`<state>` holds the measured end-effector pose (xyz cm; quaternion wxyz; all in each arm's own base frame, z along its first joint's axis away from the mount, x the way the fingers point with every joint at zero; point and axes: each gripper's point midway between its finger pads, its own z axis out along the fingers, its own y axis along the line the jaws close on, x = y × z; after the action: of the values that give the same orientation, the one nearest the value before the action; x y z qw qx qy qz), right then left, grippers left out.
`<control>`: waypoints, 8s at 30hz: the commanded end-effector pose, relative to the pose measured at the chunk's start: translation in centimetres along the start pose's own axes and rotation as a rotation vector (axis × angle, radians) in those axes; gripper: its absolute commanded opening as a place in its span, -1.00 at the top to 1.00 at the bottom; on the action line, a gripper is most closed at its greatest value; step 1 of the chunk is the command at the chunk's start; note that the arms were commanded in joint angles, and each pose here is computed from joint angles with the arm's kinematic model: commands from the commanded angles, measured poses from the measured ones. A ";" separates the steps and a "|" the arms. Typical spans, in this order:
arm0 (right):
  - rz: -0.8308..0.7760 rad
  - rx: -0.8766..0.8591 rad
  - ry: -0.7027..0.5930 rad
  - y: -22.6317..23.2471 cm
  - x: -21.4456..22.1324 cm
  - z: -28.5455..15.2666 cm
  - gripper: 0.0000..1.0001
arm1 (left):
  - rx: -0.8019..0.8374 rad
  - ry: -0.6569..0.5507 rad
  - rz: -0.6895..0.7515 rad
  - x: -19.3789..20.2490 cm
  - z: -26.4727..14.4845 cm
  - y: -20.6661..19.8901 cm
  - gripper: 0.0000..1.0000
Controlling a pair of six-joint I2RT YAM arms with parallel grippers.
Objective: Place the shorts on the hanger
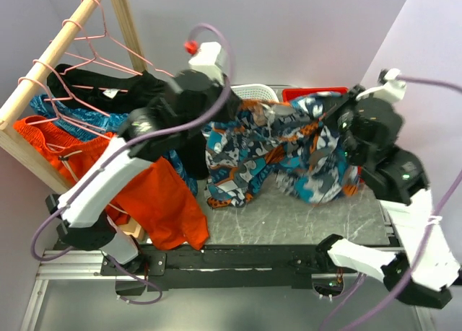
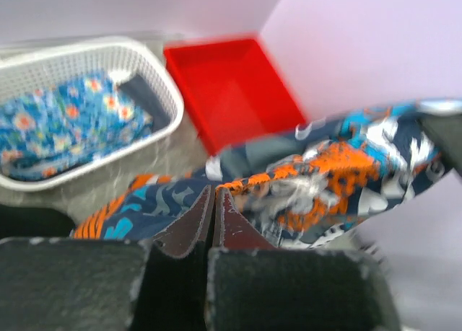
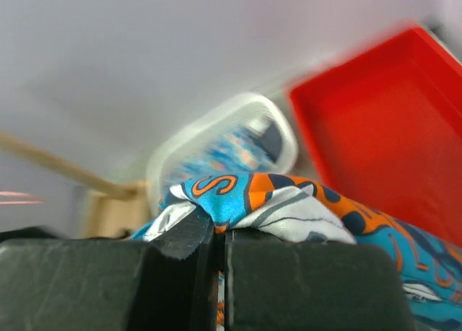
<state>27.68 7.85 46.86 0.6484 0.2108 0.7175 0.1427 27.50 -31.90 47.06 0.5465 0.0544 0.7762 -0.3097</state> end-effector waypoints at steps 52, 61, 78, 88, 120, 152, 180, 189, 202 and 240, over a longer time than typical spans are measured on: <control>0.088 -0.336 0.580 -2.6 21.7 3.0 -1.00 | -0.859 -0.650 -0.265 -17.4 -4.0 24.5 -0.30; 0.082 -0.341 0.608 -2.8 22.6 2.8 -1.00 | -0.928 -0.635 -0.271 -16.8 -4.0 26.6 -0.27; 0.064 -0.342 0.671 -3.3 24.5 2.9 -1.00 | -0.983 -0.615 -0.304 -16.4 -3.4 29.8 -0.23; 0.057 -0.348 0.684 -3.1 24.7 3.3 -1.00 | -1.016 -0.609 -0.315 -15.8 -2.3 31.5 -0.19; 0.033 -0.342 0.692 -3.2 24.7 3.5 -1.00 | -0.965 -0.634 -0.371 -15.3 2.2 34.0 0.29; 0.025 -0.329 0.675 -2.9 24.1 4.3 -1.00 | -0.876 -0.750 -0.269 -18.1 0.2 28.5 0.89; 0.003 -0.250 0.556 -4.4 21.6 4.0 -1.00 | -0.413 -0.563 -0.204 -12.5 5.8 14.5 0.98; -0.023 -0.166 0.460 -6.5 19.6 2.8 -1.00 | -0.038 -0.377 -0.155 -8.4 5.9 6.7 0.98; -0.022 0.006 0.487 -11.0 24.4 0.2 -0.92 | 0.414 0.035 -0.125 5.9 -2.6 0.2 0.98; 0.055 0.300 0.409 -15.4 22.8 7.9 0.54 | 0.367 0.360 0.046 24.1 -4.4 -0.7 0.98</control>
<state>29.63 4.35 14.58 0.4070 0.2958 0.8621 0.0607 11.63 -35.96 26.64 0.3369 0.2593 0.7835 -0.4532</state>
